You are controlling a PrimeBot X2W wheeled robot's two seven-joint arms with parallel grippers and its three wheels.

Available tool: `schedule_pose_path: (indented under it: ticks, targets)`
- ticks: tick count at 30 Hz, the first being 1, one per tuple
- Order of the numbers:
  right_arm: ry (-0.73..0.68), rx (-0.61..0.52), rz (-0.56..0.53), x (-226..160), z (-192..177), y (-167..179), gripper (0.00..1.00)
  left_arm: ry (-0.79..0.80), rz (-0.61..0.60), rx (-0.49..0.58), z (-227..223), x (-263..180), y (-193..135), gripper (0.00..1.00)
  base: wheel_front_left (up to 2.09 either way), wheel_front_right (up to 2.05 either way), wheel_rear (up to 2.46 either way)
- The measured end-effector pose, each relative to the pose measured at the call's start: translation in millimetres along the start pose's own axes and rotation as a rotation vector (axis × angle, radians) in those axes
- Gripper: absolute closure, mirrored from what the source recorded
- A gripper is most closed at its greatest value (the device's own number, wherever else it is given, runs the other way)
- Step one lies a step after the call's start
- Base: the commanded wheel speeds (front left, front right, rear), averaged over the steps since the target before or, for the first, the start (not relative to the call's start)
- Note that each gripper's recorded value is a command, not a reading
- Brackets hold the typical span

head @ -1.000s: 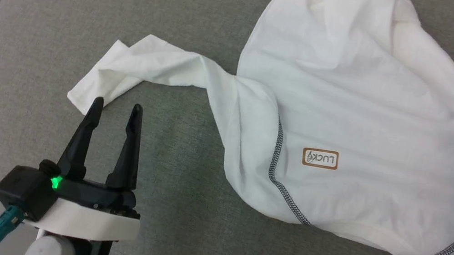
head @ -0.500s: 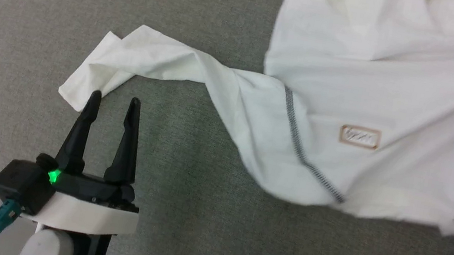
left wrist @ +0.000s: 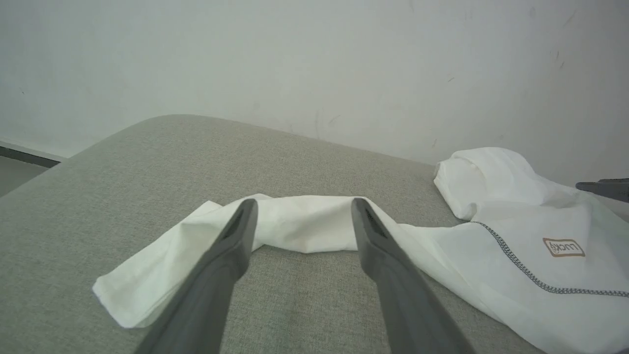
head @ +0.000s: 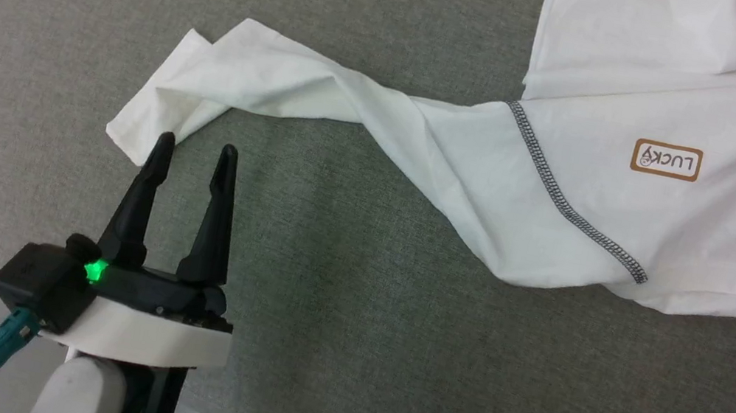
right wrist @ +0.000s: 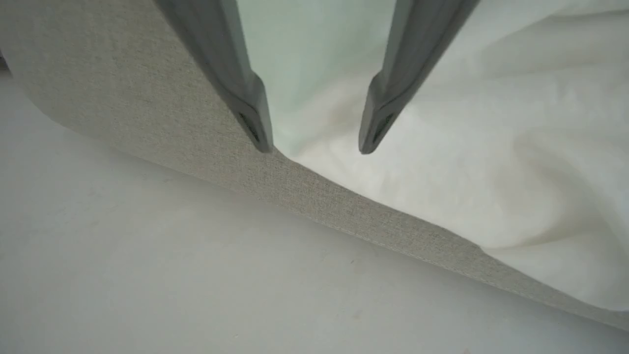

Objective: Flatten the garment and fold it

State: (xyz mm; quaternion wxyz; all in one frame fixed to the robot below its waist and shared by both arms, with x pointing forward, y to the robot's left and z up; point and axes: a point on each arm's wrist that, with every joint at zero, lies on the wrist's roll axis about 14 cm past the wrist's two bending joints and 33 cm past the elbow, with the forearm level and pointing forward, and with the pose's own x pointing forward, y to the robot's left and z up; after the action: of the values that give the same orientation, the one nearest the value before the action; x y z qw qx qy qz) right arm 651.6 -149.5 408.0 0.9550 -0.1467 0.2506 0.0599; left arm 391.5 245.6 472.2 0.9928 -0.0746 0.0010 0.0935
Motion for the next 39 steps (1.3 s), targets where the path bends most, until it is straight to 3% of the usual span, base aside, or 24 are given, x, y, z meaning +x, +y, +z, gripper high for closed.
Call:
schedule_pose_path:
  ticks: [7,14,21,28,34,39]
  targets:
    - [-0.124,0.09,0.004,-13.5,26.9,0.8,0.0,-0.033,-0.025,-0.008,9.5,3.4,-7.3,0.0,0.0,0.0,0.0]
    - [-0.327,0.228,0.031,-71.6,51.1,4.1,0.0,-0.079,-0.057,-0.011,26.3,-6.1,-17.0,0.0,0.0,0.0,0.0]
    - [-0.463,0.319,-0.042,-160.4,25.6,-19.5,0.0,-0.112,-0.092,0.003,40.3,-27.5,-26.6,0.0,0.0,0.0,0.0]
    - [-0.484,0.412,-0.163,-237.7,-36.8,-61.2,0.0,-0.118,-0.142,0.016,44.3,-46.9,-38.5,0.0,0.0,0.0,0.0]
    - [-0.475,0.522,-0.196,-276.0,-81.5,-66.5,0.0,-0.092,-0.19,0.023,37.0,-63.2,-51.8,0.0,0.0,0.0,0.0]
    - [-0.526,0.533,-0.215,-293.7,-80.0,-70.2,0.0,-0.103,-0.294,0.042,40.4,-64.0,-78.8,0.0,0.0,0.0,0.0]
